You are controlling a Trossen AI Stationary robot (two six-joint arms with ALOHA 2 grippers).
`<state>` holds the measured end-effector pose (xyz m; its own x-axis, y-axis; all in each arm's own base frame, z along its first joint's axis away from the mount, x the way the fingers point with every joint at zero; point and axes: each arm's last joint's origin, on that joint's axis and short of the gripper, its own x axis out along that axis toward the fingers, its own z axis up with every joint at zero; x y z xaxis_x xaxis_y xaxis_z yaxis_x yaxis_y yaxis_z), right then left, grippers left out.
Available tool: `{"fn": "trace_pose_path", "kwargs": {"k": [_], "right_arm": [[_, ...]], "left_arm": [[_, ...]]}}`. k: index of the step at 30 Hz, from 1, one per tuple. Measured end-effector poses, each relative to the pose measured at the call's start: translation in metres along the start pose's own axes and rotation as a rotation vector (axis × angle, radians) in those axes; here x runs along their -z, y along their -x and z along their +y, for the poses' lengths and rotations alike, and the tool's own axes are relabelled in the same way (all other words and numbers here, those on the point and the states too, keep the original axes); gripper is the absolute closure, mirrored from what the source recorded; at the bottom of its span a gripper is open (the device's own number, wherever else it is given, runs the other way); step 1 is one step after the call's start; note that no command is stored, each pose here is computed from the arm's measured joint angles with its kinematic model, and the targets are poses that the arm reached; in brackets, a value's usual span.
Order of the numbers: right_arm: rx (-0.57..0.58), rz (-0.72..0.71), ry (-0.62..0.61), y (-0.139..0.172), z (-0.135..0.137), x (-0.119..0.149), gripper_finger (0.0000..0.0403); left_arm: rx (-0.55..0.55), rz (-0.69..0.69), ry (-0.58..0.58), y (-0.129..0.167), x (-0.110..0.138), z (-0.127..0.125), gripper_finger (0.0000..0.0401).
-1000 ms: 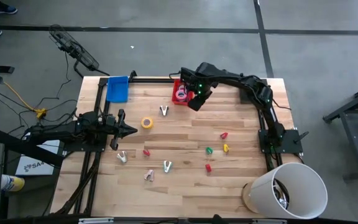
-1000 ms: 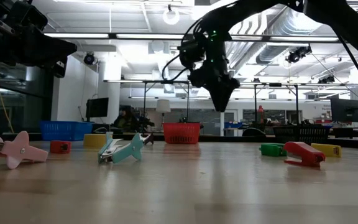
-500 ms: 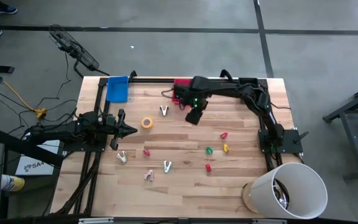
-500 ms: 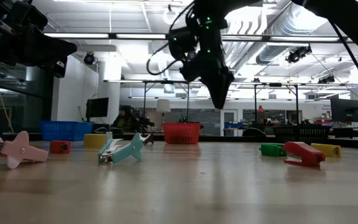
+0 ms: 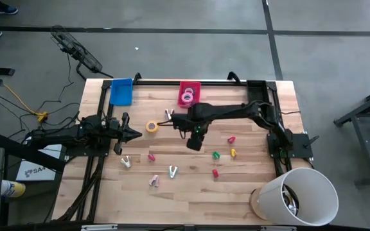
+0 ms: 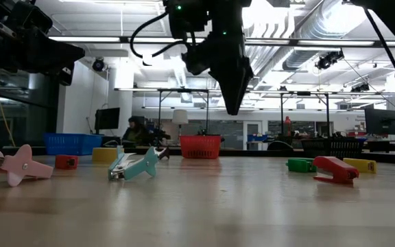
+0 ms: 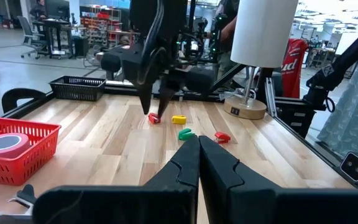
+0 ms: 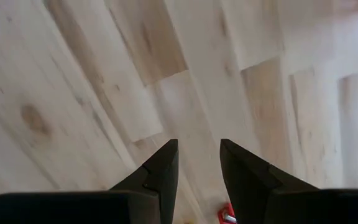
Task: Pick and place Stapler, Stapler remover, tape
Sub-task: Put the green stapler into the black bin
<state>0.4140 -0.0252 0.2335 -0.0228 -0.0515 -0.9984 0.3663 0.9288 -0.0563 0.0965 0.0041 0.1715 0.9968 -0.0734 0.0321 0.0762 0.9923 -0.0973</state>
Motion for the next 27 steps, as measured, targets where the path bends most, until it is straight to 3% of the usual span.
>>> {"fn": "trace_pose_path", "kwargs": {"k": [13, 18, 27], "right_arm": [[0.039, -0.015, -0.121, 0.002, 0.033, 0.013, 0.0293], [0.003, -0.049, -0.189, 0.002, 0.045, 0.014, 0.0293], [-0.018, -0.040, -0.317, 0.002, 0.049, 0.015, 0.0293]], "left_arm": [[0.000, 0.000, 0.000, 0.000, 0.000, 0.000, 0.0400], [0.000, 0.000, 0.000, 0.000, 0.000, 0.000, 0.0400], [0.000, 0.000, 0.000, 0.000, 0.000, 0.000, 0.0400]]}}
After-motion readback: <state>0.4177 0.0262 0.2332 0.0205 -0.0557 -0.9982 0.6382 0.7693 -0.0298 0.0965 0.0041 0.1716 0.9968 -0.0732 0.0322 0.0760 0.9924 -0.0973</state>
